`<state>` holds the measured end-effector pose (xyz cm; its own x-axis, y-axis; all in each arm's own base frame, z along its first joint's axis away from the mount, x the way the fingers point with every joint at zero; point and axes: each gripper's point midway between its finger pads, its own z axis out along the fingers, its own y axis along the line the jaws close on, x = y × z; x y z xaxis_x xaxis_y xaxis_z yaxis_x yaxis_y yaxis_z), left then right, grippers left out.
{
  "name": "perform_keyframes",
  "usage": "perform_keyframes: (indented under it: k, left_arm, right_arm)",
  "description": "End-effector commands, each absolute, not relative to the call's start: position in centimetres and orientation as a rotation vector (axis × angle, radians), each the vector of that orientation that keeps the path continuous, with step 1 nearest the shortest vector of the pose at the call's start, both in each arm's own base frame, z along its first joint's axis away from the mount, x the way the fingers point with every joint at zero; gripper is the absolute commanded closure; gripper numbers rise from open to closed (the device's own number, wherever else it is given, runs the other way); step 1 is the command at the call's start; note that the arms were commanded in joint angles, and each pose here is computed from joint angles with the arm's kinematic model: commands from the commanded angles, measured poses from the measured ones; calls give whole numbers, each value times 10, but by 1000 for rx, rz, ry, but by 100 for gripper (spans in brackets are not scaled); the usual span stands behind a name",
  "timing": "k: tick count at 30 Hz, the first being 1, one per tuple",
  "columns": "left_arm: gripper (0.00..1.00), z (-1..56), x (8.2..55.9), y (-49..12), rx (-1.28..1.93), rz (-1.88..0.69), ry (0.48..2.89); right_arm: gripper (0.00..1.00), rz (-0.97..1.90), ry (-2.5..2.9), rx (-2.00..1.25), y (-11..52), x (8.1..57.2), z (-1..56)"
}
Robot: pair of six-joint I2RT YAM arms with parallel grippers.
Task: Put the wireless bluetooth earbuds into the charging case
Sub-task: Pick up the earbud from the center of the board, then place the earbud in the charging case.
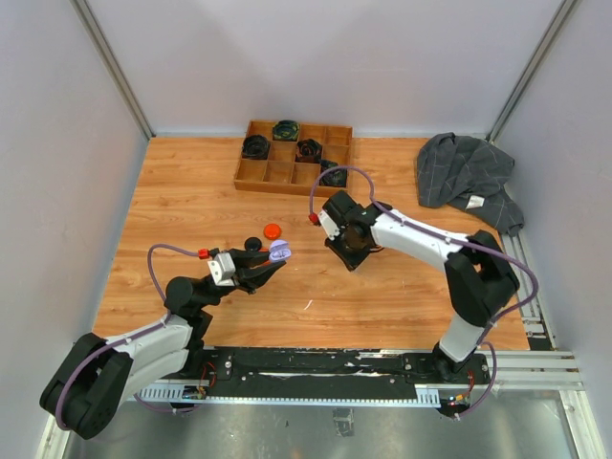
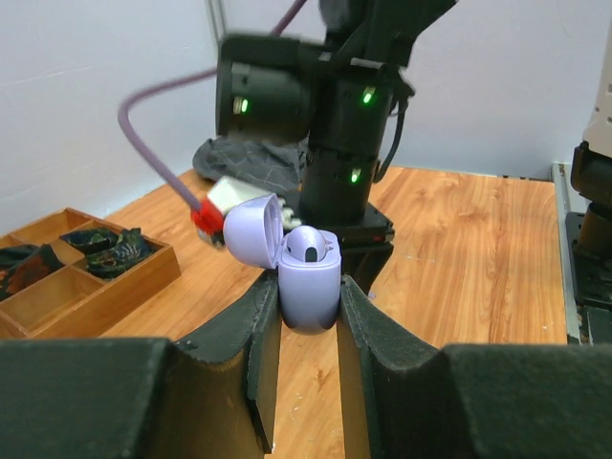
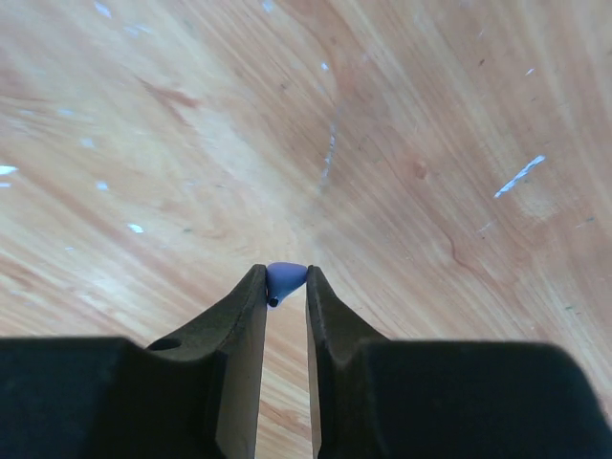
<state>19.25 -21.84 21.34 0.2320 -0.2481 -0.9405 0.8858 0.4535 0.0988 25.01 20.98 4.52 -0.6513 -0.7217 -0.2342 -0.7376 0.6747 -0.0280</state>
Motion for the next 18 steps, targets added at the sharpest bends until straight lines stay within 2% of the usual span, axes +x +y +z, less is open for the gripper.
perform_keyframes:
  k: [1, 6, 18]
  left_arm:
    - [100, 208, 186, -218, 763, -887, 1042]
    - [100, 209, 184, -217, 765, -886, 1031]
    - [100, 208, 182, -217, 773, -888, 1024]
  right_arm:
    - [85, 168, 2513, -1087, 235, 252, 86]
    - [85, 208, 2373, -1031, 252, 248, 124]
    - [85, 503, 1978, -850, 300, 218, 225]
